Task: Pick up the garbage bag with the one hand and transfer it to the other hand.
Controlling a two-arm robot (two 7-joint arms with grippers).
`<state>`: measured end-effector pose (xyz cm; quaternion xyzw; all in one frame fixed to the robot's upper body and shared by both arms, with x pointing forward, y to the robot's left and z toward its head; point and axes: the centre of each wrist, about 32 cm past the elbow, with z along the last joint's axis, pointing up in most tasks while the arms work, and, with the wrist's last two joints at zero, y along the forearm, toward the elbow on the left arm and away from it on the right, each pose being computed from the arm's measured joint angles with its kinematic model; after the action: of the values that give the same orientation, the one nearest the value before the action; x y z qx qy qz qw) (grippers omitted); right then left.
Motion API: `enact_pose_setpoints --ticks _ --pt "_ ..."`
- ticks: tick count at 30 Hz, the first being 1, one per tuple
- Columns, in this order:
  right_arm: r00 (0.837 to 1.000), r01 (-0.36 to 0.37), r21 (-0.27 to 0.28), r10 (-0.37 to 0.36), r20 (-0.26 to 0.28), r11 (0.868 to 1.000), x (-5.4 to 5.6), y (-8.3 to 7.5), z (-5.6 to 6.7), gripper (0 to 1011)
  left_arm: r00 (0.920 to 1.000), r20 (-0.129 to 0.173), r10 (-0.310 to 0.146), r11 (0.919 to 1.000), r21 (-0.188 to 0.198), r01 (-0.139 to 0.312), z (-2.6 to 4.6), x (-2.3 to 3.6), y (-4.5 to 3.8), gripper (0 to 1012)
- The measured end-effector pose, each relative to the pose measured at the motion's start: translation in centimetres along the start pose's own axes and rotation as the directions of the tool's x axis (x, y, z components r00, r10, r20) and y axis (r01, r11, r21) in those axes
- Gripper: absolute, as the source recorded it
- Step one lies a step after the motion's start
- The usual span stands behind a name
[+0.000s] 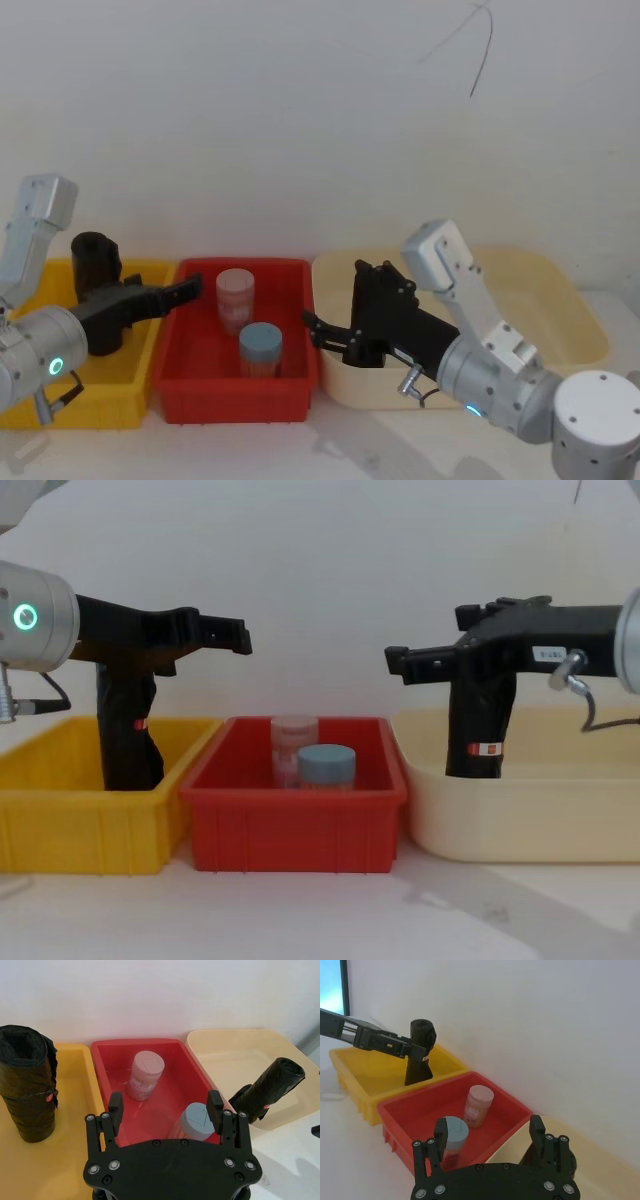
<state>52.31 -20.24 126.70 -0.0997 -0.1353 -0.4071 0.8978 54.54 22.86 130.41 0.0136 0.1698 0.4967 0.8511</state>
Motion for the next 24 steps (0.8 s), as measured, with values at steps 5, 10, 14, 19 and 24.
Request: enact_pose_setpoints --ticks 5,10,14,19,24 --pt "0.999 0.005 -0.032 -0.006 -0.035 0.999 -0.2 0.8 0.7 1000 1.0000 0.000 0.000 1.0000 0.000 0.000 -0.02 0.00 0.00 1000" --pt "0.997 0.034 -0.079 -0.040 -0.071 0.996 -0.6 2.0 1.3 1000 1.0000 0.000 0.001 1.0000 0.001 -0.001 -0.03 0.00 0.00 1000" --pt "0.994 0.054 -0.112 -0.063 -0.084 0.992 -1.1 3.2 1.6 1000 1.0000 0.000 0.001 1.0000 0.001 -0.001 -0.04 0.00 0.00 1000" --pt "0.993 0.068 -0.154 -0.081 -0.083 0.986 -1.8 4.5 1.7 1000 1.0000 -0.001 0.001 1.0000 0.001 -0.001 -0.04 0.00 0.00 1000" --pt "0.993 0.072 -0.184 -0.087 -0.076 0.980 -2.3 5.4 1.7 1000 1.0000 -0.001 0.001 1.0000 0.001 -0.001 -0.04 0.00 0.00 1000"
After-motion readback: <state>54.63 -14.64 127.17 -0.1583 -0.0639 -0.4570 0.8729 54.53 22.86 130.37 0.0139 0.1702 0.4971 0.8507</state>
